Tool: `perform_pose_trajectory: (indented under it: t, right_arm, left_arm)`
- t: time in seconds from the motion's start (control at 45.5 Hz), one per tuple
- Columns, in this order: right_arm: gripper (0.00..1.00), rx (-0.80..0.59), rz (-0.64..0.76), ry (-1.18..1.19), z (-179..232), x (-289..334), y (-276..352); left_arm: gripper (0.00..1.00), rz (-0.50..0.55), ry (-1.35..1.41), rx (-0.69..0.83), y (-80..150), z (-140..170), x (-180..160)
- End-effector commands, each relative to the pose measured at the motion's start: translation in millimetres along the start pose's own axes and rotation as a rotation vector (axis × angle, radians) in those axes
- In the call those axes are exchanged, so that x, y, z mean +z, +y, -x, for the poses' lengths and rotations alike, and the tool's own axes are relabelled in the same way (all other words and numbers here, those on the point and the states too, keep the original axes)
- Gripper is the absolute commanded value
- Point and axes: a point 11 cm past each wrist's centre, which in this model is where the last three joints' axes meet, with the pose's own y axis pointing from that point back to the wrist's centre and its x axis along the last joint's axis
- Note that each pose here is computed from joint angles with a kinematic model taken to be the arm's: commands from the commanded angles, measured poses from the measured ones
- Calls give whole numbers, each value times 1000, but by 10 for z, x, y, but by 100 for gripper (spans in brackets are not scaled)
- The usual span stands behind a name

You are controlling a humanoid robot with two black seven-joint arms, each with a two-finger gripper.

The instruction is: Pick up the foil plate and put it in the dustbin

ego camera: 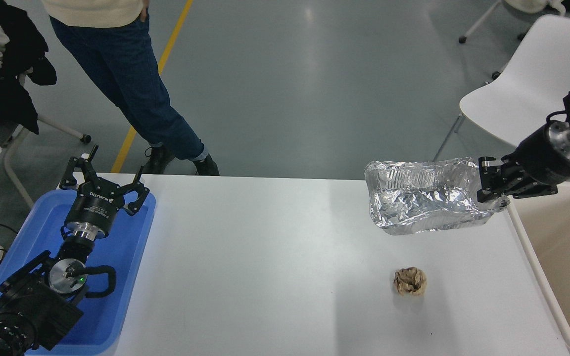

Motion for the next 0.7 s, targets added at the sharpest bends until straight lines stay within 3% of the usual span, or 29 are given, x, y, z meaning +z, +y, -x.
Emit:
perform_pose_trajectory:
  t: [0.0, 0.418, 0.681]
  right_arm:
    - [0, 138, -42, 84, -240, -392, 700]
    - [0, 167, -27, 68, -278, -310, 810]
    - [0, 188, 18, -117, -194, 470, 863]
  left_arm:
    - [100, 0, -1, 3, 4, -6, 0]
    - [100, 0, 0, 1, 1, -2, -2]
    - [100, 0, -1, 3, 4, -6, 0]
